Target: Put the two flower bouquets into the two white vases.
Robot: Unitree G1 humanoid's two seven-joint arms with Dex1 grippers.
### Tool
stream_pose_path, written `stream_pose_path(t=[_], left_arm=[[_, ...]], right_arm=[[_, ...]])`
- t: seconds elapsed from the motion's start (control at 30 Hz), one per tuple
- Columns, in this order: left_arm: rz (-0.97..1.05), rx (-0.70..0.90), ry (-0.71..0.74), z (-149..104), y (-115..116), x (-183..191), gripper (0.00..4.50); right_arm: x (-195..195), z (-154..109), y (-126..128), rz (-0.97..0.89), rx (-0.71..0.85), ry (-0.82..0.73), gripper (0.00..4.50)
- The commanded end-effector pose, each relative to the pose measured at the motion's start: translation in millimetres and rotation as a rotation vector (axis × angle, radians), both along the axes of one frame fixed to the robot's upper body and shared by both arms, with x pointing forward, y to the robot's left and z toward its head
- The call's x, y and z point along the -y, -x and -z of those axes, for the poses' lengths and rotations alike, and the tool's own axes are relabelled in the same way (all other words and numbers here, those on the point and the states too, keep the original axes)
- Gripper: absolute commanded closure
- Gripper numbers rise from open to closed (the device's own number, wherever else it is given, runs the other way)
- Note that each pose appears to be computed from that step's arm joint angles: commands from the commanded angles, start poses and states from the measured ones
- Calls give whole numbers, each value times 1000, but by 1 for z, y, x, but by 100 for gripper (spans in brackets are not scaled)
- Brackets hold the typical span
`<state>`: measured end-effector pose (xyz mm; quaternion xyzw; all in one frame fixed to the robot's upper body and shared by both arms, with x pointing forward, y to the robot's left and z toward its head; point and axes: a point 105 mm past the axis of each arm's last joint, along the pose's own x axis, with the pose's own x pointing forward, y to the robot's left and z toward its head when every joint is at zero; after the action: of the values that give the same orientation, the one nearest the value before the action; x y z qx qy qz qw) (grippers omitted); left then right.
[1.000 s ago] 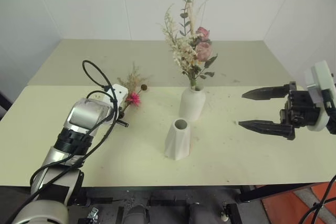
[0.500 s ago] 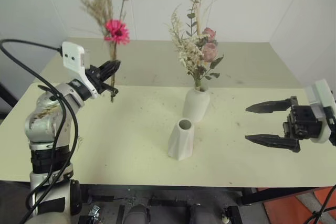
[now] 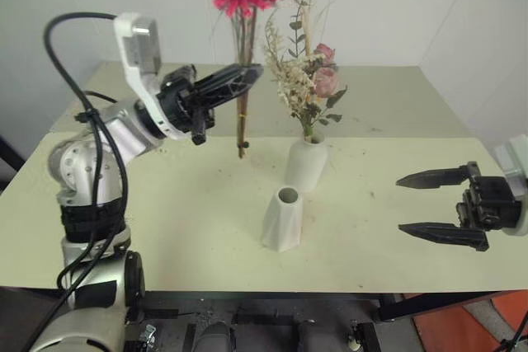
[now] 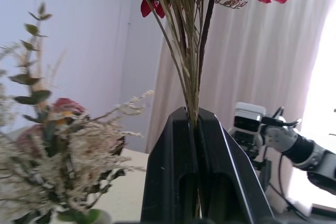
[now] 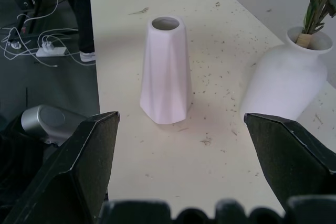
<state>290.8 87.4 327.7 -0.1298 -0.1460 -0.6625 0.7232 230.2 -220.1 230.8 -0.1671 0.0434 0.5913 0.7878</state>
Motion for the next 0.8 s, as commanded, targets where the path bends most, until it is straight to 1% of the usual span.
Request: stream_pose_path(t=[0.03,0.13,0.4,0.67,0.8], left_arm=[[94,32,-1,-1,12,16,449],[146,36,15,4,17,24,449],[218,-2,-28,28,18,36,449],[232,11,-38,41,17,51,449],[244,13,-37,41,16,56,449]], right_arm=[[1,-13,6,-1,59,15,0],[1,-12,8,8,57,16,0],[-1,-11,9,24,57,18,0],[-1,-11,9,35,61,17,0],[-2,-11,9,38,62,15,0]])
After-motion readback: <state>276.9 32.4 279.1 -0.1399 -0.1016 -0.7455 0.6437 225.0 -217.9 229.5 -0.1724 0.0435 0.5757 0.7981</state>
